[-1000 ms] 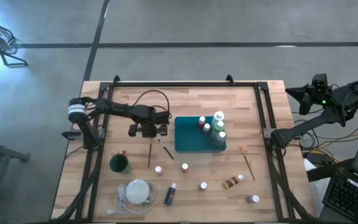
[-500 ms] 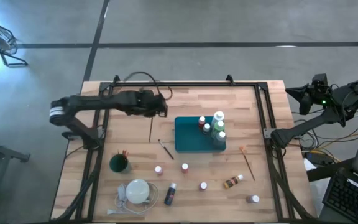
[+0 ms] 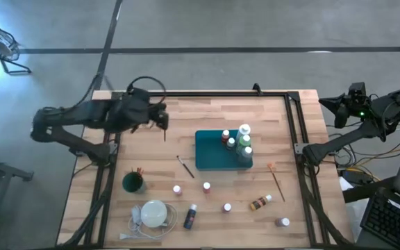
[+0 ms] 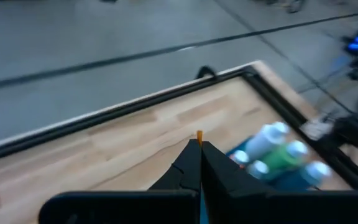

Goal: Pick & Place Paint Supplies
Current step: Put the gold paintbrush into the green cup

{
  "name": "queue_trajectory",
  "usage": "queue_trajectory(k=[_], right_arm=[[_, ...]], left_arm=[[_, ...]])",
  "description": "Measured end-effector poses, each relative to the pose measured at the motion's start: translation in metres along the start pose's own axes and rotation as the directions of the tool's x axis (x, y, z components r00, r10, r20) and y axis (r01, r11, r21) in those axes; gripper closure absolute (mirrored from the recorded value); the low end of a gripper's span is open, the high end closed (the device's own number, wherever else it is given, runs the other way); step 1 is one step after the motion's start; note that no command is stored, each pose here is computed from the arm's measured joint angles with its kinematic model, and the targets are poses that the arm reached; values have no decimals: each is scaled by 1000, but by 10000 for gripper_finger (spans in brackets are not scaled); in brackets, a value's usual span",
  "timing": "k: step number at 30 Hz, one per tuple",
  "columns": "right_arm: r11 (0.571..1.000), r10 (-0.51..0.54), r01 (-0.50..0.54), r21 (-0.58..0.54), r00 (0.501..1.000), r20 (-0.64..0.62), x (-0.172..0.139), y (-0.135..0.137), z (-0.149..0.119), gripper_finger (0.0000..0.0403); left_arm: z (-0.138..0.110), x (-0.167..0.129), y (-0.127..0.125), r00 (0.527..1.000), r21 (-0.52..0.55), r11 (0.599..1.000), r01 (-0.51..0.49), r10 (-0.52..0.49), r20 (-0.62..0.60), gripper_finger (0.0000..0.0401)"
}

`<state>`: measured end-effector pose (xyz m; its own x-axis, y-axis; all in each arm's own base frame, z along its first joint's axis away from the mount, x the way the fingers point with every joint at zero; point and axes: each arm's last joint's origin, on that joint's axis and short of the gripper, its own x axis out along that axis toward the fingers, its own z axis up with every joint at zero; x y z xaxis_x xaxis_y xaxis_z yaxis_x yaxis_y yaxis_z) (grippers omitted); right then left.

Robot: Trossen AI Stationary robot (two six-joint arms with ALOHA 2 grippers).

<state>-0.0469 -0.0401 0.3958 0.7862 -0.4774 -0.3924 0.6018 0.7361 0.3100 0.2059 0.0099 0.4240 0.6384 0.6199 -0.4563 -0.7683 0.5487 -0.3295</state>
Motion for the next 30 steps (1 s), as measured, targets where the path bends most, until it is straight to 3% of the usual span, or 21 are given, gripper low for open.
queue_trajectory(k=[7, 16, 30], right_arm=[[1000, 0, 0, 0, 1000, 0, 0, 0, 0, 394], [1000, 0, 0, 0, 1000, 0, 0, 0, 0, 394], [1000, 0, 0, 0, 1000, 0, 0, 0, 0, 394]], left_arm=[[-16, -51, 2, 990, 108, 986, 124, -131, 59, 401], [-41, -106, 3, 949, 297, 926, 234, -284, 140, 401], [-79, -133, 20, 894, 370, 882, 292, -389, 221, 401]])
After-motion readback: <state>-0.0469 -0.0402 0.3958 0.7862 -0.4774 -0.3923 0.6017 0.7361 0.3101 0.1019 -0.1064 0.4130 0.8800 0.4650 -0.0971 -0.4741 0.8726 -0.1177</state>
